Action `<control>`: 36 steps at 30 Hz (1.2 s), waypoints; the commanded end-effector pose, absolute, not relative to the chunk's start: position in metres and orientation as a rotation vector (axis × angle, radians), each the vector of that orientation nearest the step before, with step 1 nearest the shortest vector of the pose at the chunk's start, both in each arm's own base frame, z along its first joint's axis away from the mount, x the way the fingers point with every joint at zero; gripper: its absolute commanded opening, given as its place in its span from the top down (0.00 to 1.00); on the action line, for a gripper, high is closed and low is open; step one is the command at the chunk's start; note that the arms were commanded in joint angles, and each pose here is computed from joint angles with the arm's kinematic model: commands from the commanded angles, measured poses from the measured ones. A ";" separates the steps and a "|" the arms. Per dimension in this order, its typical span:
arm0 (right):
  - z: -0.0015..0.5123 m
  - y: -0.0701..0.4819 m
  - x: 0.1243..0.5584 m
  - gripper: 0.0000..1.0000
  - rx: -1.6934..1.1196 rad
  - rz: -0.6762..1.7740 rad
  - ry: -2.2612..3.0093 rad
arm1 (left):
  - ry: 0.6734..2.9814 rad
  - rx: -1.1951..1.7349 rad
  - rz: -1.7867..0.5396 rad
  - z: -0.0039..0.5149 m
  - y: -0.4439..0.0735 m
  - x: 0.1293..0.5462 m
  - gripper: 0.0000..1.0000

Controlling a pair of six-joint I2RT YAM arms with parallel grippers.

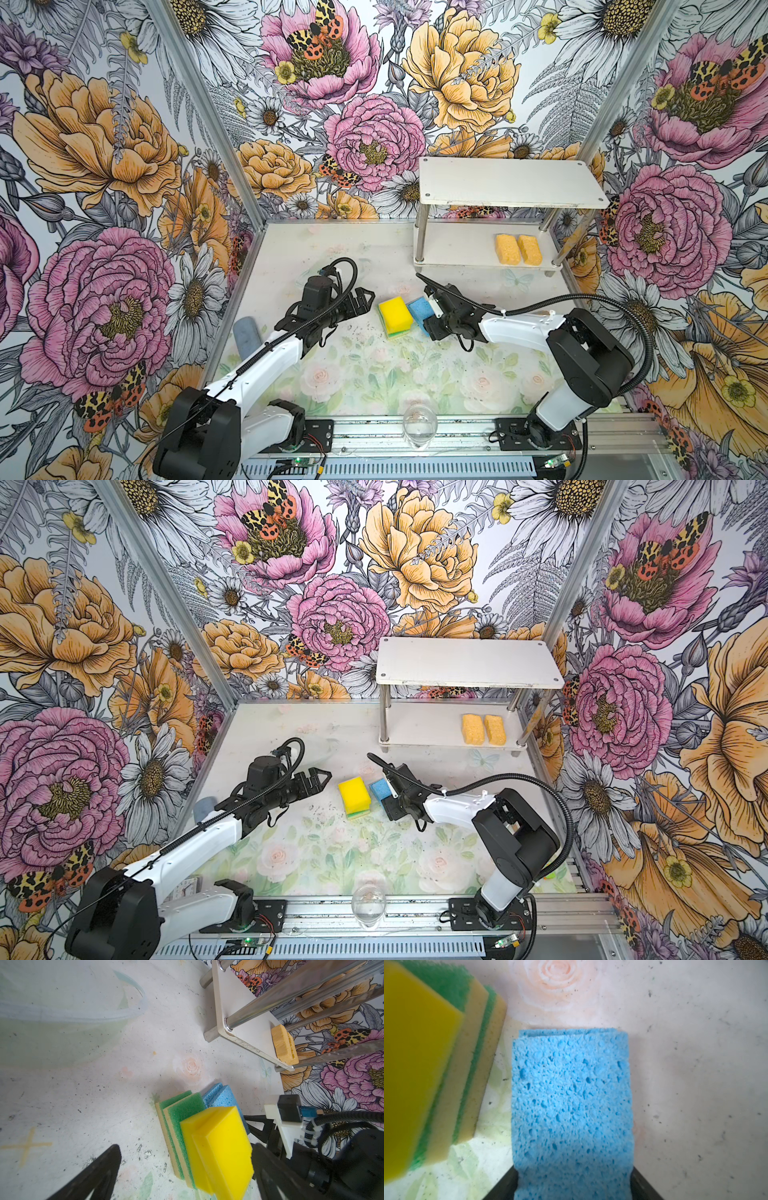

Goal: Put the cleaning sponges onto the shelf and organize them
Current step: 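Lift the blue sponge with the right gripper and carry it over the shelf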

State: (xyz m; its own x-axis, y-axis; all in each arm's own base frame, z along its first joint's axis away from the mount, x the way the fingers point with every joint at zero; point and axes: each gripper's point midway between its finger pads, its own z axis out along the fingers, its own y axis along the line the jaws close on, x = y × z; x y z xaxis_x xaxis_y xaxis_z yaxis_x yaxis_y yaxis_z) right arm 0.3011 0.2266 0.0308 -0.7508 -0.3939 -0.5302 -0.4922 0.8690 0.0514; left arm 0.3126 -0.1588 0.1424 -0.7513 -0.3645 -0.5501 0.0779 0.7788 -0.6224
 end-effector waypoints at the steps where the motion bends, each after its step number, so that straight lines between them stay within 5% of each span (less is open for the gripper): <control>1: 0.041 0.218 0.309 0.34 -0.569 0.238 2.496 | 2.271 -0.219 -0.868 0.144 -0.159 0.312 0.01; 25: 0.078 0.179 0.328 0.37 -0.357 0.330 2.425 | 2.274 -0.210 -0.875 0.143 -0.161 0.314 0.01; 36: 0.116 0.129 0.372 0.37 -0.154 0.238 2.298 | 2.273 -0.205 -0.869 0.143 -0.160 0.313 0.01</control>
